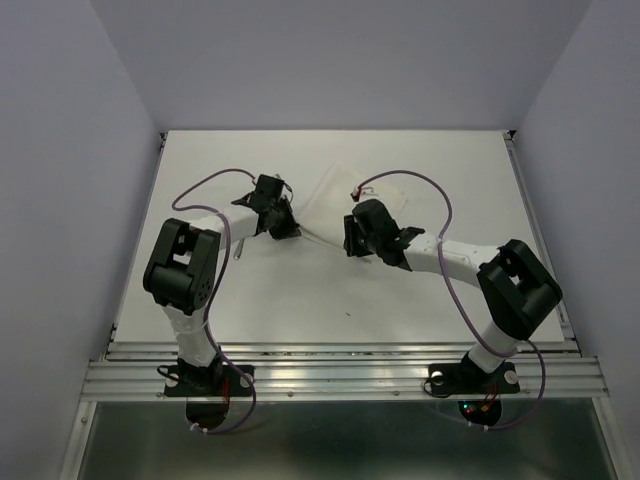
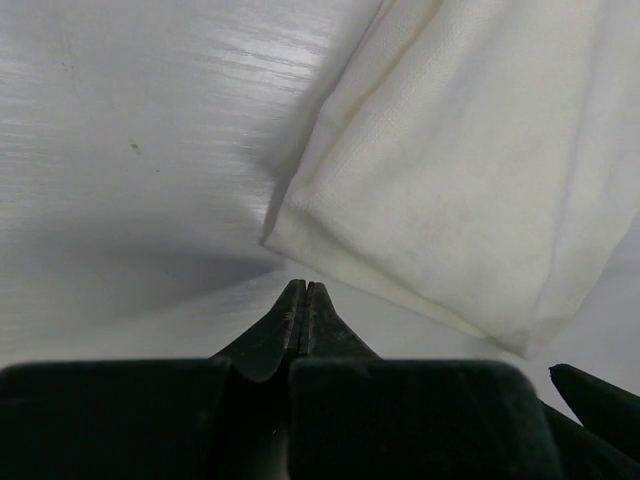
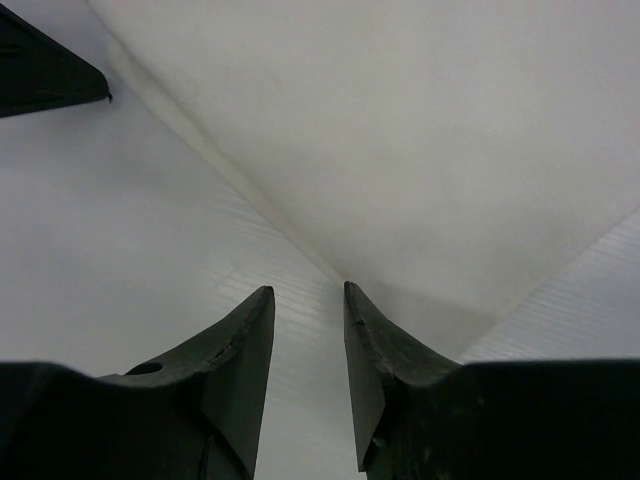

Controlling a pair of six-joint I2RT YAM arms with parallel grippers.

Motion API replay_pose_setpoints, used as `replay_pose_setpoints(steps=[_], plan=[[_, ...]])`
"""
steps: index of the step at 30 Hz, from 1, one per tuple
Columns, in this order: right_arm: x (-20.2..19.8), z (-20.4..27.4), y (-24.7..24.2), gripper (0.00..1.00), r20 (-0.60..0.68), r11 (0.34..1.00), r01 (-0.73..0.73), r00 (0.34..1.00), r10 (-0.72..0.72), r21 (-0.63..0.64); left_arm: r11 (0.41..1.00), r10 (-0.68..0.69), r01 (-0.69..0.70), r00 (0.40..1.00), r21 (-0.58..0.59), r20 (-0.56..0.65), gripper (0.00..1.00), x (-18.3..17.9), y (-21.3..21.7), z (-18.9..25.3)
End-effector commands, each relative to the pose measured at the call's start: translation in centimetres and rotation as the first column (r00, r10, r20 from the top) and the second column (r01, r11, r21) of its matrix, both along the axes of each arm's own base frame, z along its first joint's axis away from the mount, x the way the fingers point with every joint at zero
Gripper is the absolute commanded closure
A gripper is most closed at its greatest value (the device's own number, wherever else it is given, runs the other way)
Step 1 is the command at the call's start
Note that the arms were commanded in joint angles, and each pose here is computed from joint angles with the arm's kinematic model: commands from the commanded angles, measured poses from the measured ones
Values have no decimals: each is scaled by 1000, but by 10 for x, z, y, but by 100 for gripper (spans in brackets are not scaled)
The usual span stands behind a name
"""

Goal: Fold the napkin into a case and place the utensils inside
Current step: Smooth out the lower triangle-folded napkin at the center of the board.

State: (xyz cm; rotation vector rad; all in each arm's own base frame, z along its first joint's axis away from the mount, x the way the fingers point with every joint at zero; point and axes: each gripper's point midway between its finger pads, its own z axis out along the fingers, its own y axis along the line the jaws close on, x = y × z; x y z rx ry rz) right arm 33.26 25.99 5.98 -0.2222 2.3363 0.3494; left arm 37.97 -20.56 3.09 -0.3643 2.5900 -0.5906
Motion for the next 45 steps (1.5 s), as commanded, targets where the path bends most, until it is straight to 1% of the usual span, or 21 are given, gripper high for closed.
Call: replay_pose_setpoints(steps=[1, 2, 4, 5, 6, 9, 11, 12, 14, 19, 20, 24, 28, 33, 36, 37, 40, 41, 43, 45], plan=[[25, 54, 22, 60, 112, 998, -18, 994, 11, 62, 999, 19, -13, 993, -50, 115, 100, 9, 3, 48], [34, 57, 32, 60, 113, 997, -25, 993, 17, 74, 998, 37, -31, 992, -48, 120, 100, 12, 8, 50], [39, 60, 53, 61, 105, 992, -70, 993, 60, 102, 997, 67, -62, 991, -47, 112, 100, 13, 15, 52], [43, 47, 59, 61, 81, 993, -70, 995, 62, 95, 996, 83, -78, 991, -46, 103, 100, 15, 19, 50], [54, 59, 70, 62, 102, 990, -79, 993, 67, 117, 996, 83, -80, 994, -42, 77, 100, 14, 21, 42], [69, 57, 93, 63, 105, 987, -104, 990, 91, 125, 996, 83, -82, 996, -43, 21, 100, 9, 19, 25], [68, 53, 108, 63, 102, 985, -131, 988, 120, 114, 995, 79, -77, 997, -70, 24, 100, 10, 15, 24], [72, 42, 110, 63, 91, 987, -133, 988, 124, 92, 993, 82, -81, 997, -89, 8, 100, 6, 13, 20], [72, 46, 125, 63, 98, 984, -153, 985, 144, 88, 990, 87, -84, 996, -109, 15, 100, 8, 10, 21], [74, 30, 139, 62, 82, 983, -177, 982, 172, 57, 987, 82, -84, 996, -139, -20, 100, 5, 4, 12], [76, 27, 139, 62, 81, 983, -176, 982, 172, 51, 985, 84, -84, 996, -150, -2, 100, 10, 3, 14], [74, 16, 146, 61, 84, 980, -198, 977, 196, 12, 984, 91, -92, 996, -153, -13, 100, 9, 3, 8], [83, 4, 139, 61, 98, 985, -167, 980, 171, -50, 984, 93, -94, 996, -153, -13, 100, 10, 3, 5], [87, -3, 141, 62, 120, 983, -166, 977, 175, -84, 984, 91, -94, 996, -150, -22, 100, 10, 3, -2], [88, -14, 140, 70, 110, 981, -164, 978, 175, -103, 984, 91, -94, 995, -148, -33, 100, 8, 2, -7], [88, -14, 139, 77, 112, 981, -162, 978, 173, -107, 984, 92, -96, 995, -148, -35, 100, 8, 2, -8], [85, -8, 142, 92, 133, 982, -162, 976, 174, -96, 985, 93, -97, 995, -146, -39, 100, 8, 3, -11], [85, 3, 142, 93, 154, 984, -163, 973, 173, -77, 985, 93, -98, 995, -144, -42, 100, 8, 3, -12], [82, 9, 141, 99, 166, 984, -167, 970, 175, -61, 984, 94, -100, 995, -146, -45, 100, 9, 2, -14], [80, 20, 141, 99, 181, 985, -169, 968, 173, -42, 984, 94, -100, 994, -145, -48, 100, 10, 2, -16]])
